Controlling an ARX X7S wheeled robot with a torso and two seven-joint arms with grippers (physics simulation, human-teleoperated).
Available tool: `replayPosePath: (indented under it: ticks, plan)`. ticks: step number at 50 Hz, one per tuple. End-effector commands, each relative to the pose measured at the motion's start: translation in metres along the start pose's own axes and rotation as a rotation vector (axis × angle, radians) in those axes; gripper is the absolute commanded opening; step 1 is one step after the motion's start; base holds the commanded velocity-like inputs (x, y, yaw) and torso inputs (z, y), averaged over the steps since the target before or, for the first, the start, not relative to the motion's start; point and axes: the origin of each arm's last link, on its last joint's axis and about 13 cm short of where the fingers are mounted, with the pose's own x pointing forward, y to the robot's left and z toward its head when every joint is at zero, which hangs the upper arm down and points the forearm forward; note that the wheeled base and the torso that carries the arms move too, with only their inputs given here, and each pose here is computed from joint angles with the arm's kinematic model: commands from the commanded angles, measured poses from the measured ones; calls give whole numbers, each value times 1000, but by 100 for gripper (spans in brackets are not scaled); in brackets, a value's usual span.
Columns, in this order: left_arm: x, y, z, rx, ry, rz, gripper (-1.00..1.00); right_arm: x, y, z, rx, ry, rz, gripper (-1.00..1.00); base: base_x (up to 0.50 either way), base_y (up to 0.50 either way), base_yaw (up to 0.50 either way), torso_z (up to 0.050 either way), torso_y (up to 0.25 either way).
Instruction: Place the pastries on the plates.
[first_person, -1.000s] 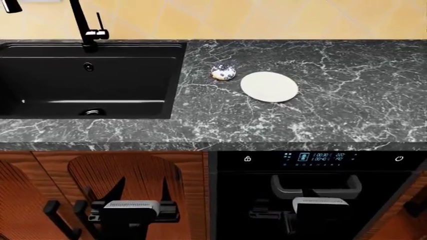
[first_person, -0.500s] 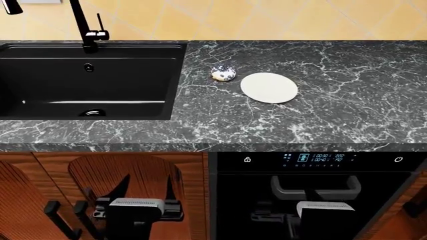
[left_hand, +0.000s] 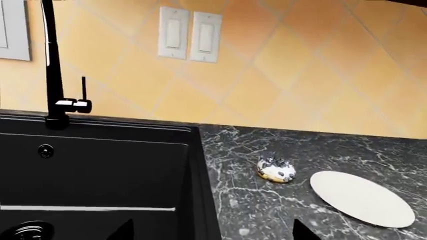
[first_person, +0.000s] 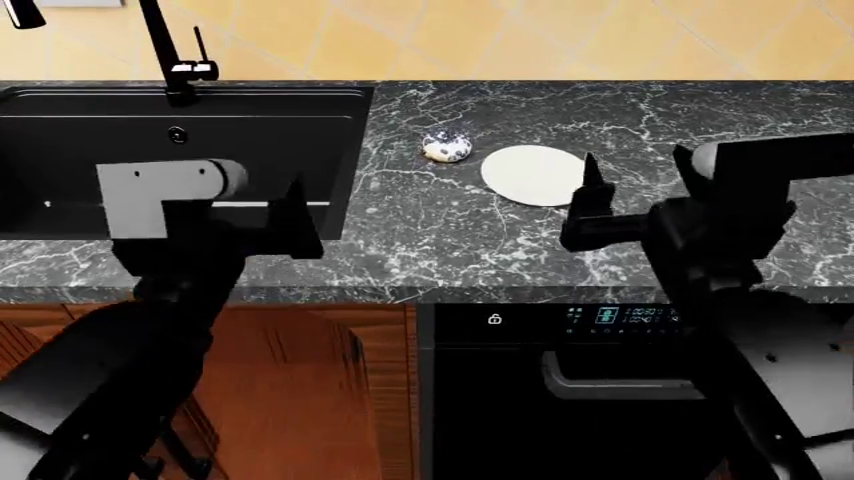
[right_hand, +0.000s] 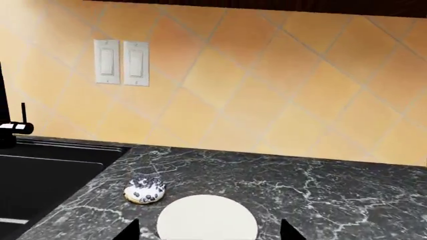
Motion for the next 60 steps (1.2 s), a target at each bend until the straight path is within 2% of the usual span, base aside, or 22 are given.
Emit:
replayPosePath:
  ticks: [1, 3, 4, 5, 6, 8, 10, 12, 13, 15, 19, 20, 31, 33, 50, 60]
  plan:
    - [37, 11, 70, 23, 124, -88, 100, 27, -41, 79, 54, 6, 61, 100, 0, 0, 0, 0, 0]
    - [49, 11, 87, 28, 133, -97, 100, 33, -46, 87, 26, 35, 73, 100, 0, 0, 0, 0, 0]
    - [53, 12, 94, -5, 158, -110, 100, 36, -48, 89, 21, 34, 79, 100, 0, 0, 0, 0, 0]
    - [60, 16, 105, 8, 148, -96, 100, 39, -52, 93, 16, 51, 77, 100, 137, 0, 0, 0, 0]
    - [63, 18, 109, 36, 144, -91, 100, 41, -54, 94, 21, 55, 76, 100, 211, 0, 0, 0, 0]
    - [76, 20, 128, 37, 172, -109, 100, 46, -62, 103, 59, 45, 57, 100, 369, 0, 0, 0, 0]
    - [86, 23, 140, 36, 182, -96, 100, 49, -67, 111, 74, 35, 40, 100, 398, 0, 0, 0, 0]
    - [94, 26, 147, 70, 183, -87, 100, 51, -70, 116, 76, 37, 33, 100, 398, 0, 0, 0, 0]
    - [97, 26, 150, 78, 191, -92, 100, 52, -73, 120, 48, 45, 20, 100, 395, 0, 0, 0, 0]
    - [101, 28, 154, 76, 187, -86, 100, 53, -76, 123, 53, 53, 25, 100, 426, -4, 0, 0, 0]
    - [101, 27, 149, 96, 222, -102, 100, 56, -81, 123, 83, 86, 34, 100, 484, -20, 0, 0, 0]
    - [99, 25, 149, 125, 229, -120, 100, 55, -83, 125, 95, 86, 33, 100, 500, -66, 0, 0, 0]
    - [96, 18, 152, 159, 241, -129, 100, 55, -87, 127, 80, 102, 54, 100, 499, -114, 0, 0, 0]
    - [96, 15, 153, 159, 240, -131, 100, 55, -87, 123, 81, 115, 55, 100, 500, -127, 0, 0, 0]
    - [87, 21, 154, 166, 259, -125, 100, 56, -86, 127, 99, 123, 68, 100, 423, -205, 0, 0, 1]
    - [84, 21, 146, 165, 275, -121, 100, 55, -85, 124, 105, 134, 72, 100, 285, -143, 0, 0, 1]
